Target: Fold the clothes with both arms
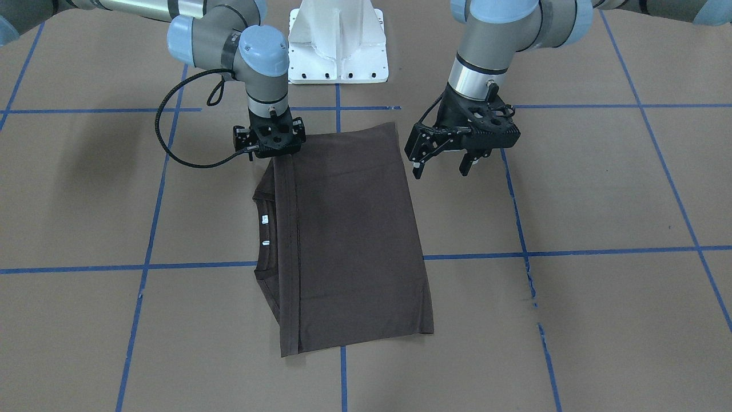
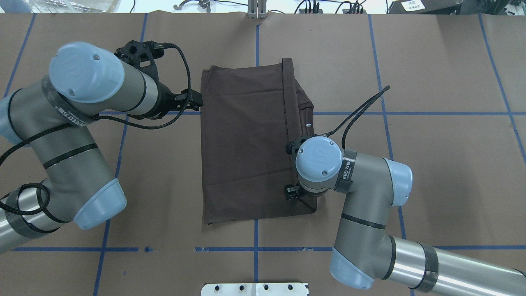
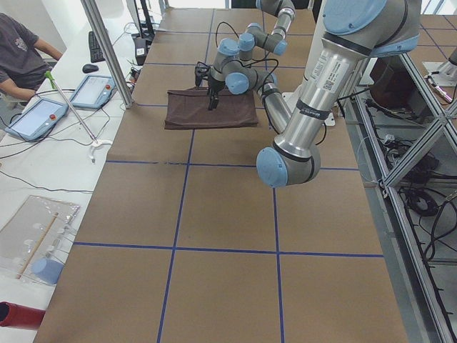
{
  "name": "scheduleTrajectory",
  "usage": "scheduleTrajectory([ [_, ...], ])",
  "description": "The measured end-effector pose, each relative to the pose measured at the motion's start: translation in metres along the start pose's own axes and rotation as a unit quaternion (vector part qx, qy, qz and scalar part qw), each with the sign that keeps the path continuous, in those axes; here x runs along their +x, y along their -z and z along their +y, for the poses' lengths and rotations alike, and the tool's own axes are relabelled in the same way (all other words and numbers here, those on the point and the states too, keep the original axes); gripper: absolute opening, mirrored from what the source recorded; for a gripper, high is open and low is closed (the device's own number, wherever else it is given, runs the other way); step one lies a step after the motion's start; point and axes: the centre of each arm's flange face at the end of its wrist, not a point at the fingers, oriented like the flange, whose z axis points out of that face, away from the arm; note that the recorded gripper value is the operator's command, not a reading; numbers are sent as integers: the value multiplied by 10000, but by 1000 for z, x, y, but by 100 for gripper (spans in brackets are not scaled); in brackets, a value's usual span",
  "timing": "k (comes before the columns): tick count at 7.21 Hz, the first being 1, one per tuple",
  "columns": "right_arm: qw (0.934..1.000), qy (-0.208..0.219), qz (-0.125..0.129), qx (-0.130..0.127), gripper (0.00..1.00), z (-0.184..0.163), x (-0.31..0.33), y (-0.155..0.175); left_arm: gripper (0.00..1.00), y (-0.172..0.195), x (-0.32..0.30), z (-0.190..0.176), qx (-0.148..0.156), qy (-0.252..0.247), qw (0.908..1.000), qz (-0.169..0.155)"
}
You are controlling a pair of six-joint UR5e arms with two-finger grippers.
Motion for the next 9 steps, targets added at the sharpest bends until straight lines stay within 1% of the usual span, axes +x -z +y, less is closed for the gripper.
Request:
scheduleTrajectory([
  [2, 10000, 6, -25, 23, 100, -5, -8, 3, 100, 0, 0, 0, 0, -9, 10000, 3],
  [9, 9999, -42, 75, -119, 100, -4, -3, -7, 100, 1, 0, 0, 5, -41, 10000, 8],
])
